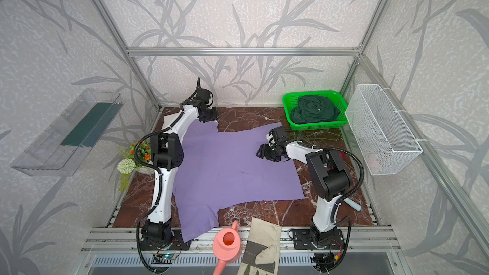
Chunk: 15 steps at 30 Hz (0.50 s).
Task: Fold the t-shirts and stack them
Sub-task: 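Smooth the far edge with the right gripper while the left gripper holds the corner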
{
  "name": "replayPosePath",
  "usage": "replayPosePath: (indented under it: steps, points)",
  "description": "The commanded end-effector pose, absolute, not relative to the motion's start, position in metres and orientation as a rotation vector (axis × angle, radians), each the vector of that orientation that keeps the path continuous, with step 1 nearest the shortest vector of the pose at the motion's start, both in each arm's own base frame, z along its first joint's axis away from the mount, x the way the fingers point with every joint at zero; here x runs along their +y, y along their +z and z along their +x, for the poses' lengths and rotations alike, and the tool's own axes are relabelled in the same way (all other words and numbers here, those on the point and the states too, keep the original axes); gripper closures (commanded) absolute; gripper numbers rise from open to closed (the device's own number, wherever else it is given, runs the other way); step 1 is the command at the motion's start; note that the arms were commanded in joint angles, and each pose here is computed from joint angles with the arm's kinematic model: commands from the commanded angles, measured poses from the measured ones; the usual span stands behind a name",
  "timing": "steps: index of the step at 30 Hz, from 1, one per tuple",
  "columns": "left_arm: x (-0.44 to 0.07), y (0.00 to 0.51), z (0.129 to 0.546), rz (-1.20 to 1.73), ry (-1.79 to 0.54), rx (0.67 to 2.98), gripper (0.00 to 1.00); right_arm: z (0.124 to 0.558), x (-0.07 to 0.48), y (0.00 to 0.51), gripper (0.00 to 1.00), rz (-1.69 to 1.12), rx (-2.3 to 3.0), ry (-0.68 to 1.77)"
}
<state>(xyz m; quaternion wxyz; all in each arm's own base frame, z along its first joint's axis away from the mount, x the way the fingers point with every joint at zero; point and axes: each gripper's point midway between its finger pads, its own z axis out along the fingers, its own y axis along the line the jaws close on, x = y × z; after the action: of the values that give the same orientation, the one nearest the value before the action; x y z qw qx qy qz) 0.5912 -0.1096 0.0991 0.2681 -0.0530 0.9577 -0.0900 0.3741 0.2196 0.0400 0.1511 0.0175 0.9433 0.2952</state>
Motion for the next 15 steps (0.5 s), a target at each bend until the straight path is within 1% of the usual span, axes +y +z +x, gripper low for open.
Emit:
replayPosePath:
  steps: [1,5,7,11,15]
  points:
    - [-0.075,0.143,0.583,-0.16,-0.205,2.495,0.66,0.382,0.224,0.052,0.37,0.037,2.672,0.866]
    - [-0.02,0.134,0.573,-0.364,-0.223,2.485,0.67,0.388,0.225,0.059,0.37,0.002,2.659,0.849]
    - [-0.003,0.127,0.569,-0.404,-0.216,2.5,0.67,0.392,0.225,0.068,0.37,-0.02,2.634,0.838]
    - [0.022,0.111,0.571,-0.443,-0.186,2.518,0.67,0.408,0.225,0.088,0.37,-0.059,2.567,0.8]
    - [0.035,0.101,0.58,-0.467,-0.202,2.514,0.67,0.43,0.219,0.105,0.36,-0.059,2.523,0.809]
